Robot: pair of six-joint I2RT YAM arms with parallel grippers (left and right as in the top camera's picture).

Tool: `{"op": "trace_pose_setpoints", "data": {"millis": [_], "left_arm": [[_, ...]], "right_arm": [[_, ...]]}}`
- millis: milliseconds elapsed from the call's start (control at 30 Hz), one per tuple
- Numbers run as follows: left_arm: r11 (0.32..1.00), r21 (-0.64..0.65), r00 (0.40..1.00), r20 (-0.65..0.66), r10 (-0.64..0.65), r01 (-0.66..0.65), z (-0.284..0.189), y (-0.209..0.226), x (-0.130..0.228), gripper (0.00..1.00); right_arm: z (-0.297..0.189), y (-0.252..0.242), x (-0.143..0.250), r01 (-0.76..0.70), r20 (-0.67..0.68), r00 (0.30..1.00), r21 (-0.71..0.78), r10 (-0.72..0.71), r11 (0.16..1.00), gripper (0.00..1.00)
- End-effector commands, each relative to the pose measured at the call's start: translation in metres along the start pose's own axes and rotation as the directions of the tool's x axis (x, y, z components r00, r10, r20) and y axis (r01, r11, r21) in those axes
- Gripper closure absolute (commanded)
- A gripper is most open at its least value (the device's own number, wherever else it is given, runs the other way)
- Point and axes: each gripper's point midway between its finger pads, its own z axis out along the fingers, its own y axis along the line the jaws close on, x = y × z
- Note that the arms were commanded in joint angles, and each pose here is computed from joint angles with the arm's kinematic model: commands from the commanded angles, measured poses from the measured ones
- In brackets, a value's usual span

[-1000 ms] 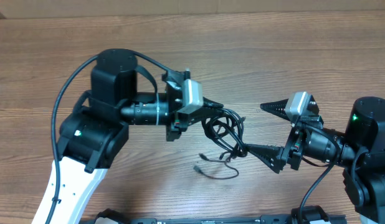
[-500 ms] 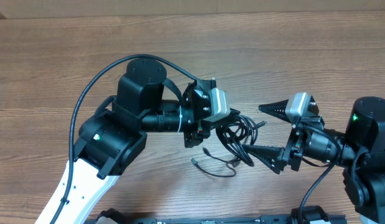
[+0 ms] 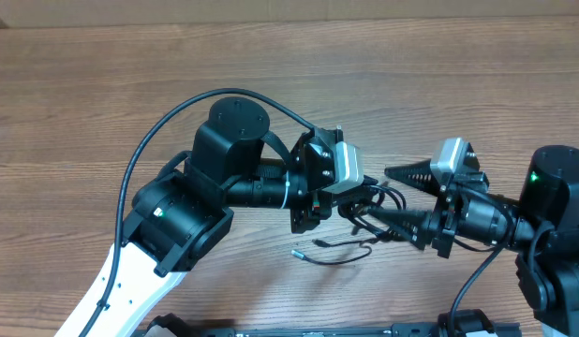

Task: Untangle cables

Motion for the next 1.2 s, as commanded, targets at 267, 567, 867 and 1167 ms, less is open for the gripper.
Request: {"op": "trace_pose_setpoints", "data": {"millis": [267,567,867,1167], "left_arm": [[1.0,-0.011,1.0,-0.002,0.011,-0.011,-0.001,-0.001,-0.002,0.91],[0.978,-0.133,0.986,-0.023,-0.168,0.163,-0.002,0.019,0.006,0.0],[0.887,-0.213,0.909,0.014,-0.416,0.409,0.001,0.029,0.011,0.0],[0.797,-0.513,0.928,-0.001,-0.373,0.319,0.046,0.042,0.03,0.0]], "right_arm": [[-0.003,0.004,-0.006,-0.042,0.011,0.999,-0.001,0.042,0.999,0.96],[-0.015,-0.061,-0.003,-0.506,0.157,0.862,0.336,0.482,0.795,0.96],[-0.024,-0.092,-0.032,-0.911,0.485,0.408,0.157,0.773,0.383,0.96],[-0.028,-0.106,-0.032,-0.966,0.557,0.251,0.095,0.791,0.239,0.96]]}}
